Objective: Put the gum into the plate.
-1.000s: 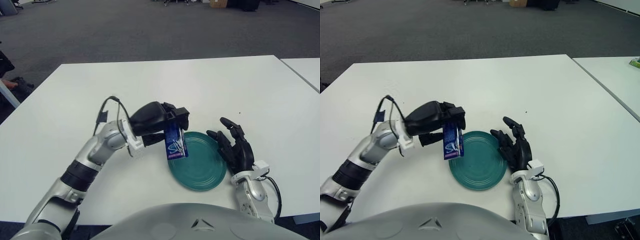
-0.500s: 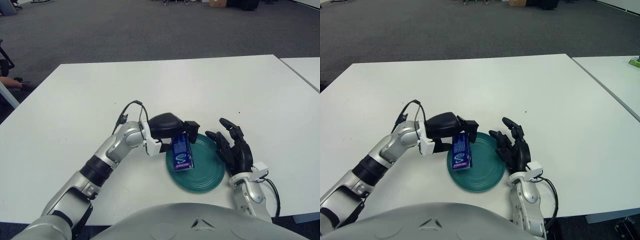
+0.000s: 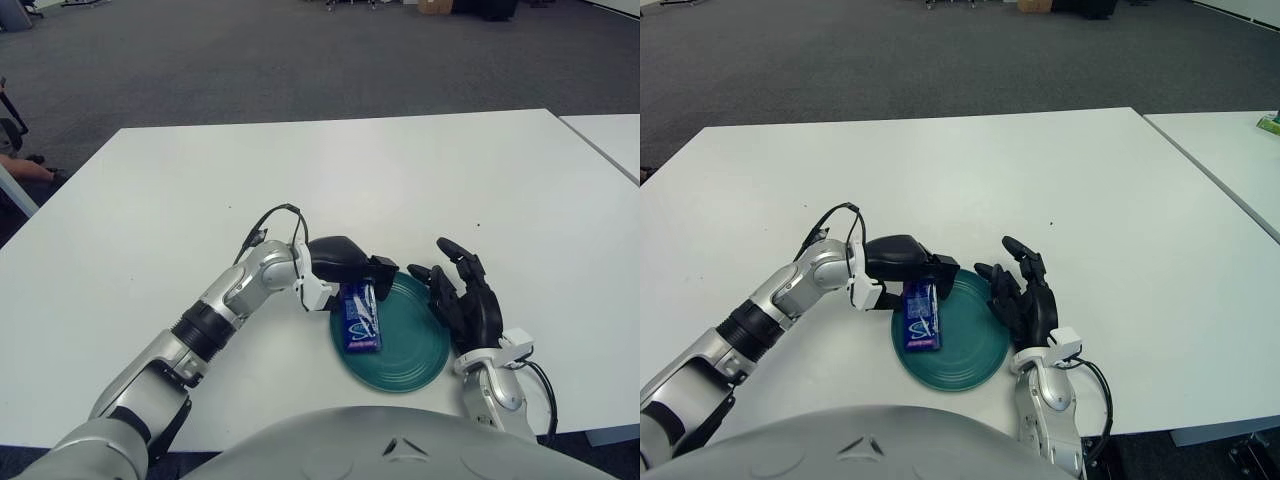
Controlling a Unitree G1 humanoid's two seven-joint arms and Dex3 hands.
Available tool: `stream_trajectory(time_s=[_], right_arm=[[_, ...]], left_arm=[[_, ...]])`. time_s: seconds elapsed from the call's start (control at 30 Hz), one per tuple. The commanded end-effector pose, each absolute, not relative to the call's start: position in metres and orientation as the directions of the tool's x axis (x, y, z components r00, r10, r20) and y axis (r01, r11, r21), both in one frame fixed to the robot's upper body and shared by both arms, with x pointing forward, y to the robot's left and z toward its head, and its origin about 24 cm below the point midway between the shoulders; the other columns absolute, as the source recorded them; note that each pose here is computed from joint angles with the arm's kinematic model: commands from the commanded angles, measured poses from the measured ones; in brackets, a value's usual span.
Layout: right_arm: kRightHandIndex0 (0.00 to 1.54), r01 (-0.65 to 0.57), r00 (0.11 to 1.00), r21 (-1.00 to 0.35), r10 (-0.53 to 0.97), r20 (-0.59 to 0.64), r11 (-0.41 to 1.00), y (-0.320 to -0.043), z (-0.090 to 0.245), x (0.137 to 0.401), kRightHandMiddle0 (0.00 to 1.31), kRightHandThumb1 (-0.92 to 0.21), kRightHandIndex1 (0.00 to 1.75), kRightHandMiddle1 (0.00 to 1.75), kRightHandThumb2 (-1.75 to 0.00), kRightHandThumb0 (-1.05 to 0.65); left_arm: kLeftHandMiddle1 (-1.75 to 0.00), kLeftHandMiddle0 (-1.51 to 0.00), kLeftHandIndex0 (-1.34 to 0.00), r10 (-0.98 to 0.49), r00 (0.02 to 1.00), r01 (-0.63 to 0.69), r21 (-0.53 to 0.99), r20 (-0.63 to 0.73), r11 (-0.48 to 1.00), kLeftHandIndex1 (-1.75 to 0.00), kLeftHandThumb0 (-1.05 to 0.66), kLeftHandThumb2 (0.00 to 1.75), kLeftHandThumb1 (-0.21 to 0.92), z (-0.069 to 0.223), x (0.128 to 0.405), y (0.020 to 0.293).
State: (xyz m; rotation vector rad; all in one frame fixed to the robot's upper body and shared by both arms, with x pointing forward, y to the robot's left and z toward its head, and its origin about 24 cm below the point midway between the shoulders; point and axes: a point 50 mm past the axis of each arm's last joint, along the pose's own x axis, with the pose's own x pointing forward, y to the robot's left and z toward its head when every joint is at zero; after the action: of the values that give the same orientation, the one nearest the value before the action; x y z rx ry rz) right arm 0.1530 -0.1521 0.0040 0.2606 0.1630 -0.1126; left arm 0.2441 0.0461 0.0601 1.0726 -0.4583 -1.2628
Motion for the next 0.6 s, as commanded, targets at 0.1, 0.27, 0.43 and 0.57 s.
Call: stream_trajectory(time_s=[0.1, 0.27, 0.43, 0.57], right_arm=[[0.43, 0.193, 0.914, 0.205, -0.100, -0.393, 0.960, -0.149, -0.031, 0.125, 0.02, -0.91, 0.54, 0.84, -0.77, -0.41], [0.44, 0.191, 0.918, 0.200, -0.103, -0.384, 0.961, -0.149, -0.030, 0.126, 0.02, -0.92, 0.49, 0.84, -0.79, -0.41], [0.46, 0.173, 0.924, 0.195, -0.091, -0.372, 0.965, -0.148, -0.029, 0.127, 0.03, -0.92, 0.49, 0.85, -0.80, -0.41], [0.44, 0.149, 0.932, 0.199, -0.070, -0.357, 0.969, -0.147, -0.028, 0.128, 0.02, -0.92, 0.47, 0.84, -0.84, -0.42]], left_arm=[[-0.64, -0.05, -0.01, -0.929, 0.260, 0.476, 0.872, -0.265, -0.116, -0.61, -1.00, 0.44, 0.90, 0.059, 0.246, 0.053], [-0.19, -0.03, 0.00, -0.941, 0.224, 0.463, 0.877, -0.254, -0.127, -0.23, -1.04, 0.47, 0.92, 0.064, 0.244, 0.056], [-0.02, 0.00, 0.00, -0.946, 0.206, 0.464, 0.876, -0.251, -0.132, -0.04, -1.05, 0.46, 0.92, 0.066, 0.244, 0.058], [-0.01, 0.00, 0.00, -0.948, 0.199, 0.452, 0.881, -0.250, -0.137, -0.01, -1.05, 0.45, 0.92, 0.067, 0.241, 0.060]])
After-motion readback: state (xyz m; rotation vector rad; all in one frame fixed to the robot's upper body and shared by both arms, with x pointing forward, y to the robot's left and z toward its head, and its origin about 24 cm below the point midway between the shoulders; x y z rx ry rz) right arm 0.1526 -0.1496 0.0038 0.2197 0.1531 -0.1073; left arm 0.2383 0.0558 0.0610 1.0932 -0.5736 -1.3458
